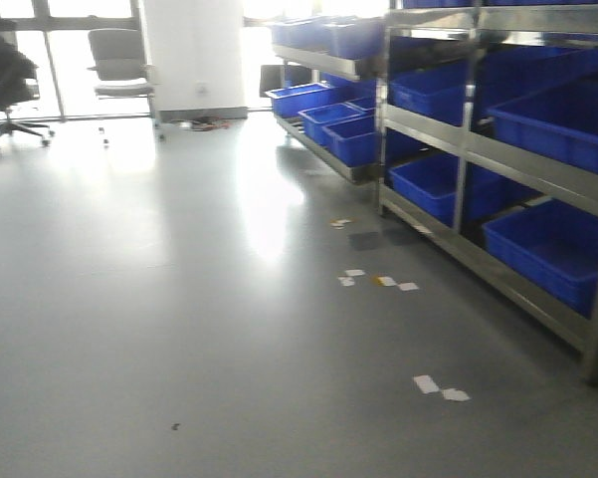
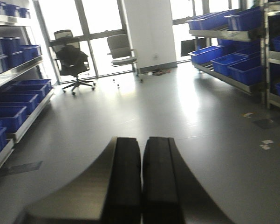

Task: Pick red cube and place on left shelf
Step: 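Drive the base away from the table toward the rack of blue bins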

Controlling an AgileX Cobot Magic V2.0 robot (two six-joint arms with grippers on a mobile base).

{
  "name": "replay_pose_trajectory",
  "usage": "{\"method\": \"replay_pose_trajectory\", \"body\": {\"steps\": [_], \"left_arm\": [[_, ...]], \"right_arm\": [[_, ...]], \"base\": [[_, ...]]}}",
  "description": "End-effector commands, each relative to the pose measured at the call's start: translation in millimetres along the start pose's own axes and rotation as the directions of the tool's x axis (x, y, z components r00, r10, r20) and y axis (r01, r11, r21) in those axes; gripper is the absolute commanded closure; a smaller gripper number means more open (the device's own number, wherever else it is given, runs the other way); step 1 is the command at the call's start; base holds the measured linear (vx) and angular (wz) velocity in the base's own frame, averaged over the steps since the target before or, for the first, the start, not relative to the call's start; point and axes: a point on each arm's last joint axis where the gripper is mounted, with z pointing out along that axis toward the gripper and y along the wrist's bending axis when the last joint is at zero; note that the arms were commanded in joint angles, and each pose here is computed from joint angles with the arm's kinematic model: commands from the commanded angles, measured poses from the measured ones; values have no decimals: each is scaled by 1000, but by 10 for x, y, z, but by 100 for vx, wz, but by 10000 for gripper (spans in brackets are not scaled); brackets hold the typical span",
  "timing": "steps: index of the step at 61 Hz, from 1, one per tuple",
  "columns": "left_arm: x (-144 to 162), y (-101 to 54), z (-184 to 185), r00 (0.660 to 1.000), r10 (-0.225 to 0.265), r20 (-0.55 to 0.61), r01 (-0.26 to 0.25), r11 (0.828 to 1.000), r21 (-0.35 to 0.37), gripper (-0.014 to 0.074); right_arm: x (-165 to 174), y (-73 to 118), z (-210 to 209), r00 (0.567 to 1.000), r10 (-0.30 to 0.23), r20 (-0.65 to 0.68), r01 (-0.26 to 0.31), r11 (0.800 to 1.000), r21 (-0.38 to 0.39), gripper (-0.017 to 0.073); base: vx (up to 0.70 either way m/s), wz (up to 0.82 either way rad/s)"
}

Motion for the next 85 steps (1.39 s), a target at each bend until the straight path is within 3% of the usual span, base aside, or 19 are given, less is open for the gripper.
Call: {"method": "replay_pose_trajectory", "body": {"steps": [1,29,85], "left_arm": [[-15,4,-8,997,-4,81,5,1000,-12,488],[-15,4,-8,997,-4,81,5,1000,-12,488],[-15,4,-8,997,-4,81,5,1000,-12,488]], "right_arm": [[-143,43,-36,995,-9,99,12,1000,-27,501],[-143,43,-36,995,-9,99,12,1000,-27,501],[-143,43,-36,995,-9,99,12,1000,-27,501]], "base": [[12,69],[18,55],[42,15]]}}
